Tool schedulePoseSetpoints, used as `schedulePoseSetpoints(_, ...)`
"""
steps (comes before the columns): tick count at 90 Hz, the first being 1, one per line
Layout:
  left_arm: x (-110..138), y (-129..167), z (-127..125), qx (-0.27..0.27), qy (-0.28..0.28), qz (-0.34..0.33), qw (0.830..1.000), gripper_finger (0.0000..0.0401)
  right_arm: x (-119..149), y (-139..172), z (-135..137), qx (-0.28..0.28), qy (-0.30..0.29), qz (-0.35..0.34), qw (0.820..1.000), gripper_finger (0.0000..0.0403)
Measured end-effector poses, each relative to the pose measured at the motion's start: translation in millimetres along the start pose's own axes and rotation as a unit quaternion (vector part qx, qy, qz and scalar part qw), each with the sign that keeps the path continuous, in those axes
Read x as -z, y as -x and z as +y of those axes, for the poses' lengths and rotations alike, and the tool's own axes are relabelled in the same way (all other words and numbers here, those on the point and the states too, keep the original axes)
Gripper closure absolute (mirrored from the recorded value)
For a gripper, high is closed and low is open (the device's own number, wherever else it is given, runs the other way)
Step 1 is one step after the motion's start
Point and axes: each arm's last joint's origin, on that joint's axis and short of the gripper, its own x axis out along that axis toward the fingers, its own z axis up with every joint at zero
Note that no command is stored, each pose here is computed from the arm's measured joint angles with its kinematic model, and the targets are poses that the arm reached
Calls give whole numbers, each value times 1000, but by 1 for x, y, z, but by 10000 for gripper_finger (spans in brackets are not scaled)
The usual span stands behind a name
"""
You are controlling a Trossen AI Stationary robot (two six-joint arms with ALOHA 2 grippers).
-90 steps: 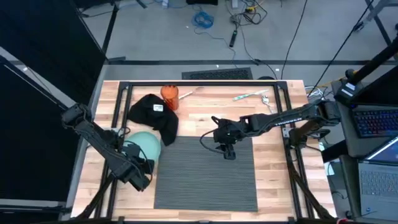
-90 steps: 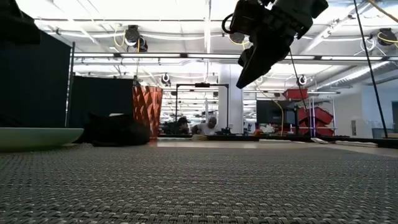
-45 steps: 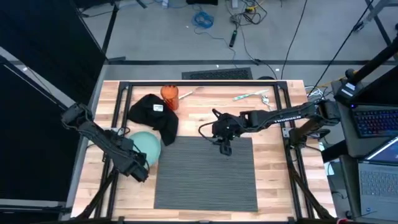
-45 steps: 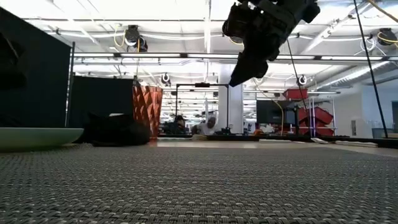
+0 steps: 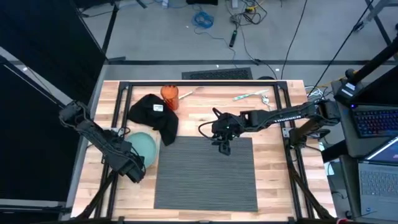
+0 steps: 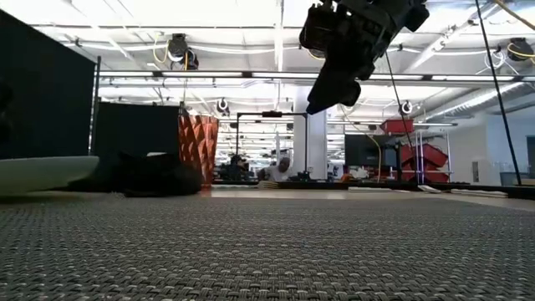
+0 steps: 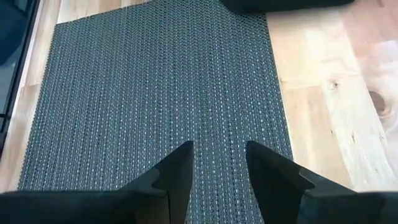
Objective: Set table place
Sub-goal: Put the green plate on the gray table mat
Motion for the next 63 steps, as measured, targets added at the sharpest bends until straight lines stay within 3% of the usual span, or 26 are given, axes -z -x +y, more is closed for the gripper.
schedulePoseSetpoints(23, -5, 20, 9, -42, 6, -44, 998, 290, -2, 1, -10, 11, -1, -4, 1000, 268)
schedulePoseSetpoints(63, -3, 13, 8, -47, 8, -17, 999, 290, -2, 2, -12, 7, 11, 0, 1000, 268)
